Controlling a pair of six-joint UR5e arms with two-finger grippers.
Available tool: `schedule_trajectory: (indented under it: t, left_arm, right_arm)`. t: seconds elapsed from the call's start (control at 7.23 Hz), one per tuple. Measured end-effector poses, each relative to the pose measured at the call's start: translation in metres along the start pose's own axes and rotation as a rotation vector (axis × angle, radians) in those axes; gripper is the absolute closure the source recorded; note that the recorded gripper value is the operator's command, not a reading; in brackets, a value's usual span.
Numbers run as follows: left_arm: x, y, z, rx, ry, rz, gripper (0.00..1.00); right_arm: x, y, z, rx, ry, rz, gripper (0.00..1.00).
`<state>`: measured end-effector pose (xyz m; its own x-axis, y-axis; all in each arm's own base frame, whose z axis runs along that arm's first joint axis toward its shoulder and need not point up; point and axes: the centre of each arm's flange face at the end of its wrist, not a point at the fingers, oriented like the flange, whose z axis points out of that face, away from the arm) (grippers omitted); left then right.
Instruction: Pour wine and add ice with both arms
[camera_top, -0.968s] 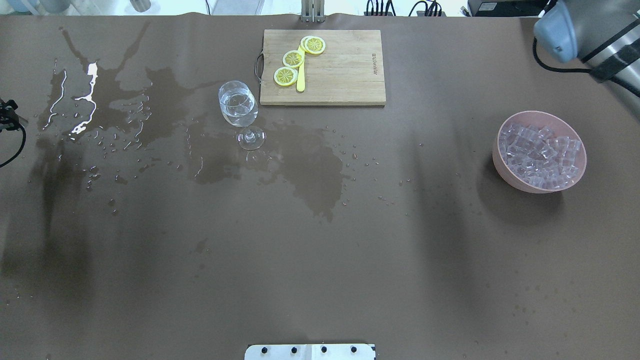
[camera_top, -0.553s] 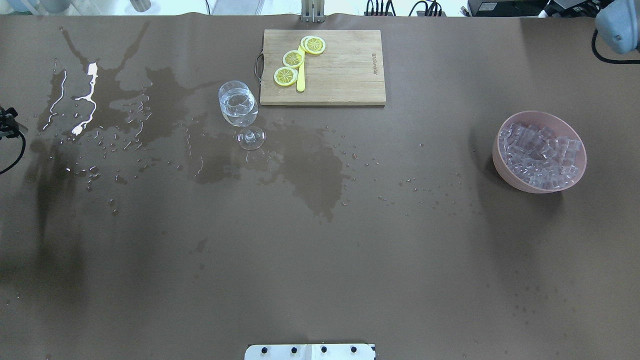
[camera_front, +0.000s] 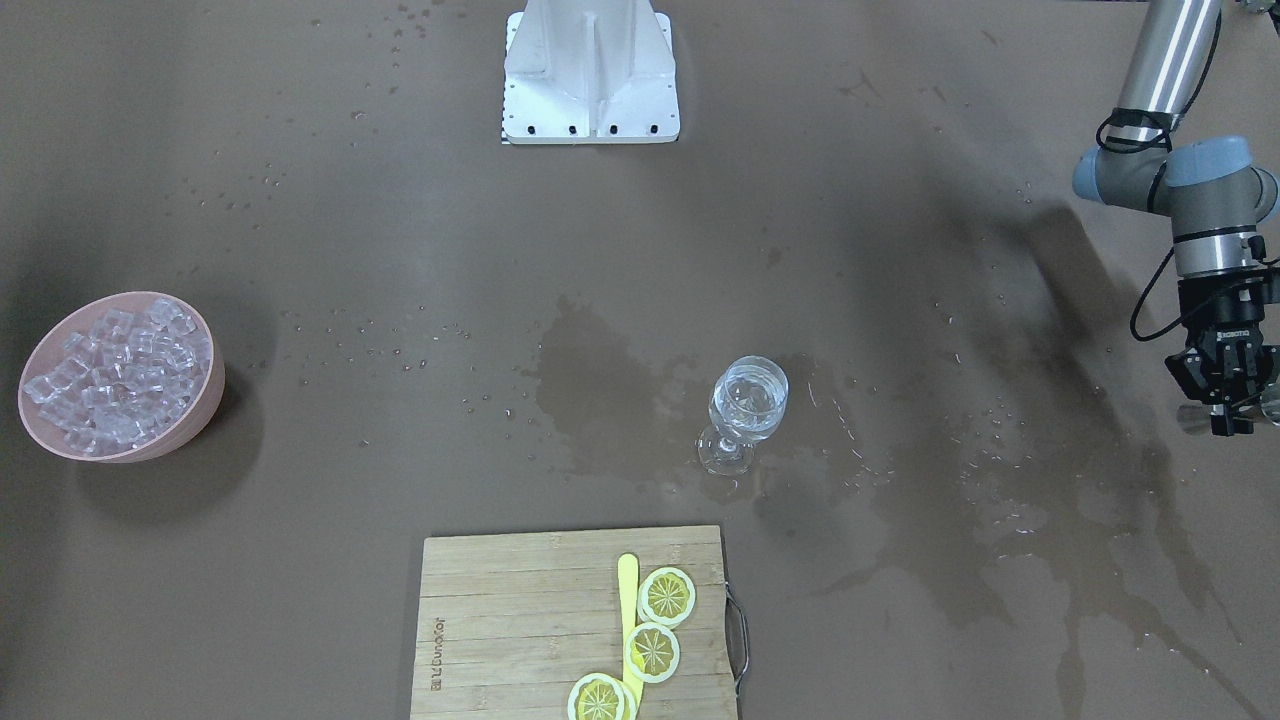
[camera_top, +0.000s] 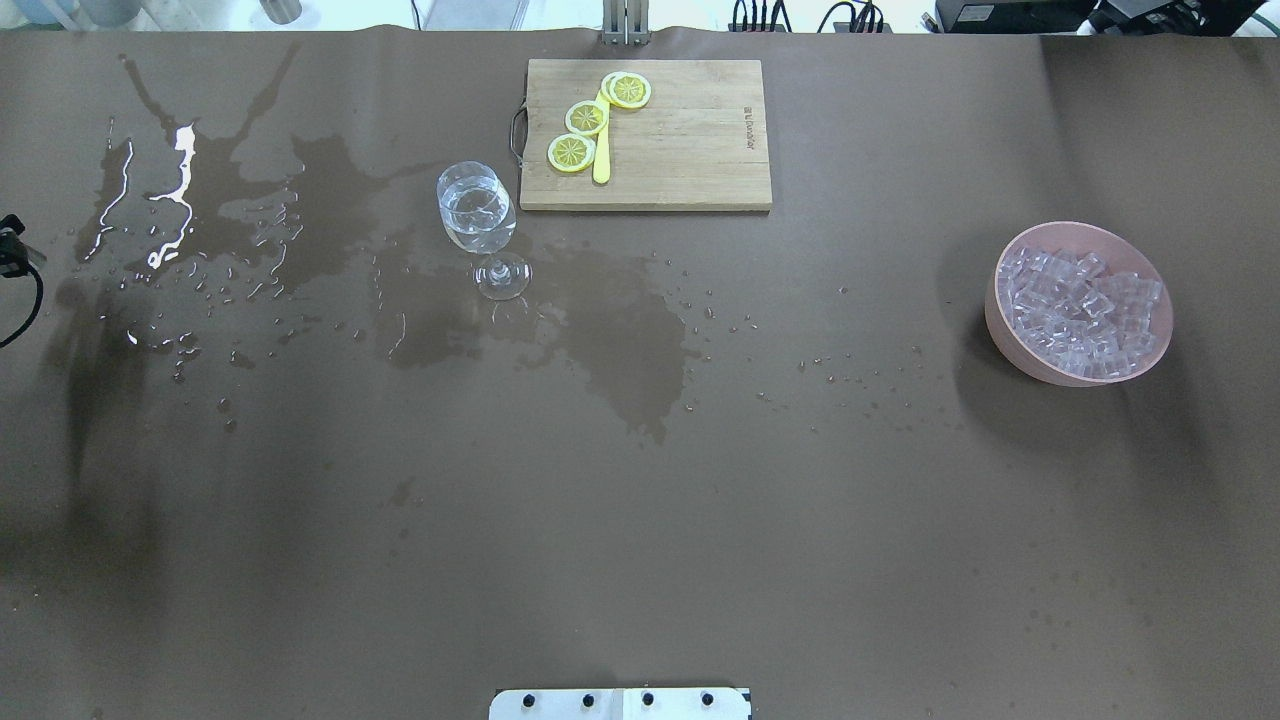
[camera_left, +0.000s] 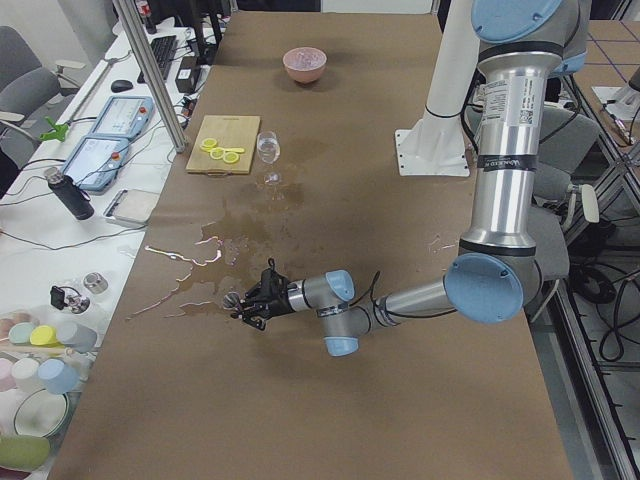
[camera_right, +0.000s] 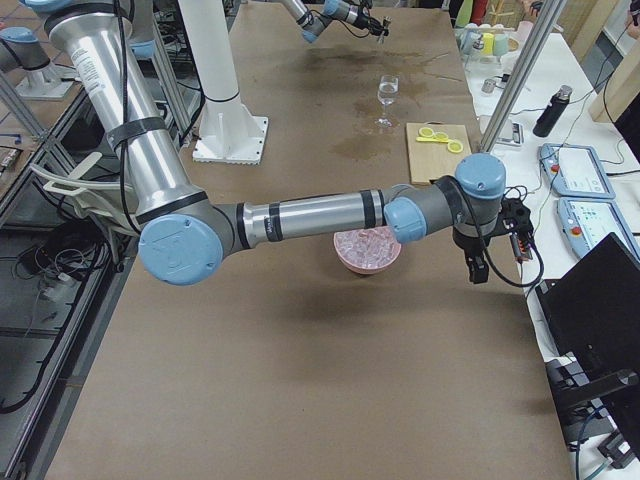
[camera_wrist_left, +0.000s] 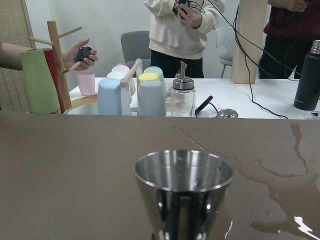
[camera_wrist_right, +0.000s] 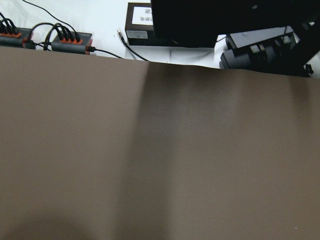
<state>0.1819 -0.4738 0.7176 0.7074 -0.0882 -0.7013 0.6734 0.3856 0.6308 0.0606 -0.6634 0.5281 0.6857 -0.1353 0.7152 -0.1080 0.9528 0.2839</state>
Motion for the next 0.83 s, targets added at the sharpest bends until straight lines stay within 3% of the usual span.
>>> schedule_trajectory:
  t: [0.28, 0.83]
  left_arm:
    - [0.002, 0.006, -0.001, 0.019, -0.013, 0.004, 0.76]
    - [0.009, 0.024, -0.004, -0.004, 0.0, 0.014, 0.75]
  right_arm:
    - [0.055, 0.045, -0.002, -0.016, 0.006, -0.005, 0.0]
    - [0.12, 0.107, -0.007, -0.033, 0.022, -0.008, 0.0]
